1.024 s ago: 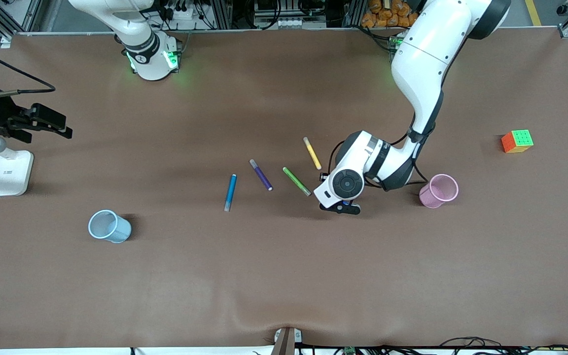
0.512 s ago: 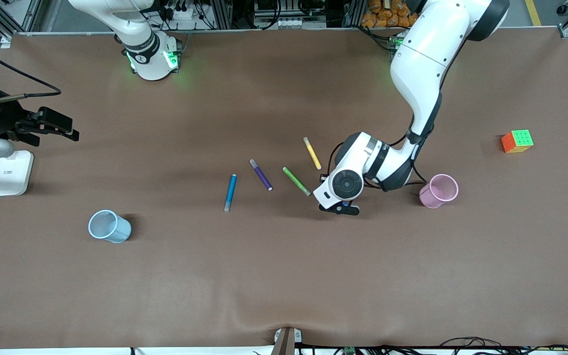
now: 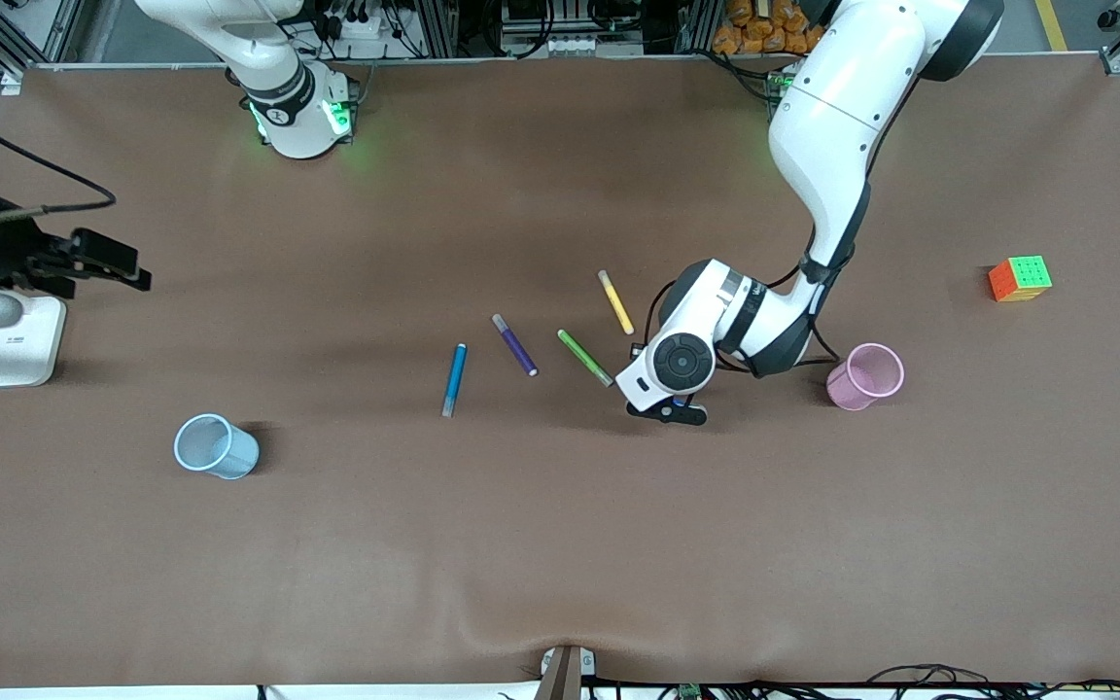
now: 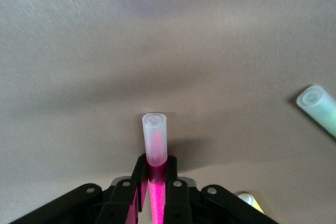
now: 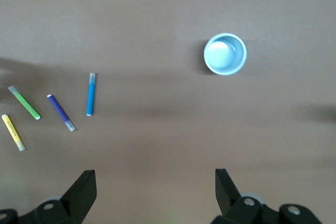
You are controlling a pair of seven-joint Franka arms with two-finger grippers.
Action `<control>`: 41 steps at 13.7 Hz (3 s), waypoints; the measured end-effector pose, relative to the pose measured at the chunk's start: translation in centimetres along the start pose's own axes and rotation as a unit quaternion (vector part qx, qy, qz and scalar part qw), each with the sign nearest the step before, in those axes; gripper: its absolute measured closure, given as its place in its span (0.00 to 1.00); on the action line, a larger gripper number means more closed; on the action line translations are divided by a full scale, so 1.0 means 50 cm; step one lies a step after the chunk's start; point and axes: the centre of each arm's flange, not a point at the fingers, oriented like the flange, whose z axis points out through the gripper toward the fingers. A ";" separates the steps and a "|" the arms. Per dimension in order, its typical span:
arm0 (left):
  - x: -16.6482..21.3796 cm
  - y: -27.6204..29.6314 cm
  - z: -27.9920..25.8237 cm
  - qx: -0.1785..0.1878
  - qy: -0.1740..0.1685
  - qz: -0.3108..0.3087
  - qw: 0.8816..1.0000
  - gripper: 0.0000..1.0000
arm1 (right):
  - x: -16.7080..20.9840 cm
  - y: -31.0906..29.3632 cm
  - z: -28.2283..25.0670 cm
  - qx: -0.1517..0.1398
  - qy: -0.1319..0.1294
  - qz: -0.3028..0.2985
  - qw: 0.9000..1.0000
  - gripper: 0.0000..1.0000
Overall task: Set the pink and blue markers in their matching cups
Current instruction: 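Carry the pink marker over the pink cup while the right gripper grasps the blue marker, then lower the pink marker into the pink cup while the right gripper lifts the blue marker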
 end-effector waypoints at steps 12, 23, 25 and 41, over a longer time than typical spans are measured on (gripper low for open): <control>-0.025 -0.408 -0.440 -0.034 0.113 -0.033 0.992 0.82 | 0.125 -0.327 0.369 0.005 -0.055 -0.024 0.998 0.00; -0.137 -0.612 -0.548 -0.010 0.191 -0.018 0.981 0.82 | 0.188 -0.378 0.658 -0.012 -0.053 0.046 0.997 0.00; -0.179 -0.636 -0.532 -0.004 0.215 -0.007 0.976 0.82 | 0.193 -0.388 0.699 -0.019 -0.043 0.045 0.998 0.00; -0.237 -0.653 -0.296 0.003 0.314 0.042 0.949 0.82 | 0.105 -0.474 0.895 -0.072 0.009 0.032 0.997 0.00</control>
